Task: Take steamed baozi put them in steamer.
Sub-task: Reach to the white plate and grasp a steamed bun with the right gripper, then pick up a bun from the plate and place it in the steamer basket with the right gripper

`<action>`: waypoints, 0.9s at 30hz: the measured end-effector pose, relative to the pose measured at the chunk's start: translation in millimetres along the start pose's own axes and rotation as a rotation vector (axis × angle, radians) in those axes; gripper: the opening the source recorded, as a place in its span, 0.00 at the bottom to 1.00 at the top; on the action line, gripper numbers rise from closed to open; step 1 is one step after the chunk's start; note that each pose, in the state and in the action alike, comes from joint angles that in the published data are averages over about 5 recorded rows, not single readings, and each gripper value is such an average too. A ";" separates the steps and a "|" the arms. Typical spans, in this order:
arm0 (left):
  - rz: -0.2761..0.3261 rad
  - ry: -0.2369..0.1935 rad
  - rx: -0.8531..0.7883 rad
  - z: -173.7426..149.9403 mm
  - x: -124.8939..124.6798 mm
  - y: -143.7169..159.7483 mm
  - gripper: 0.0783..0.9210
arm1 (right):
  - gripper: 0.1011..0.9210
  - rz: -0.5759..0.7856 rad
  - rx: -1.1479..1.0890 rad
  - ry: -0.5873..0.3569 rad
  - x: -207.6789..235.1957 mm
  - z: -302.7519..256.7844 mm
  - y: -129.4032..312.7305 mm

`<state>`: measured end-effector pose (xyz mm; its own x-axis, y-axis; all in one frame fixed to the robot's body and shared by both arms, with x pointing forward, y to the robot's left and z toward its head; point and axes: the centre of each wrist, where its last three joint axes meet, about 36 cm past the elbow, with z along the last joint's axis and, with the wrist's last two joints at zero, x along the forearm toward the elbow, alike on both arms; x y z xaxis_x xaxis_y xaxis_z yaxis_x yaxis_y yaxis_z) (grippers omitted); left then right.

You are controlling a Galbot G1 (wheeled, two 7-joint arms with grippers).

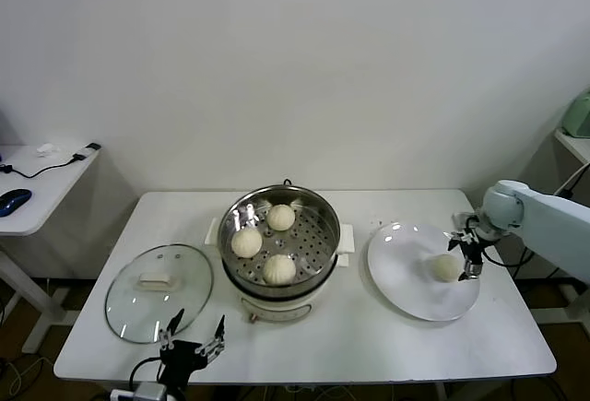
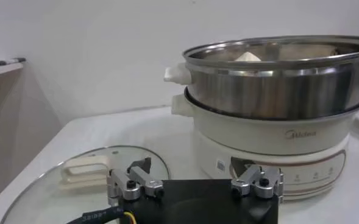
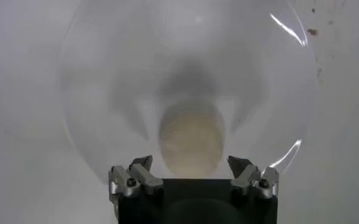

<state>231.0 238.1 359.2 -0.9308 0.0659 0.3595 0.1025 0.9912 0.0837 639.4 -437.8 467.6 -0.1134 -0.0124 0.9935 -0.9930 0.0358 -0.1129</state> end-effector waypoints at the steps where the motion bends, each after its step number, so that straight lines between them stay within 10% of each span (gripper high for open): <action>1: 0.001 0.000 0.000 0.1 -0.1 -0.2 0.88 | 0.88 0.001 -0.003 0.000 -1.8 -0.5 0.1; 15: 0.013 -0.003 -0.002 -1.9 1.8 -4.5 0.88 | 0.58 -0.009 -0.033 -0.013 -2.4 -1.4 1.3; 27: 0.026 -0.010 -0.002 -7.5 4.9 -6.6 0.88 | 0.56 0.068 0.004 -0.085 97.6 -34.2 -28.1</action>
<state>228.4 231.1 367.4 -0.9314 0.0924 0.3521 0.1270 0.9890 0.0764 657.5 -405.9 568.2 -0.1829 -0.0943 0.9786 -0.9830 0.0354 -0.1803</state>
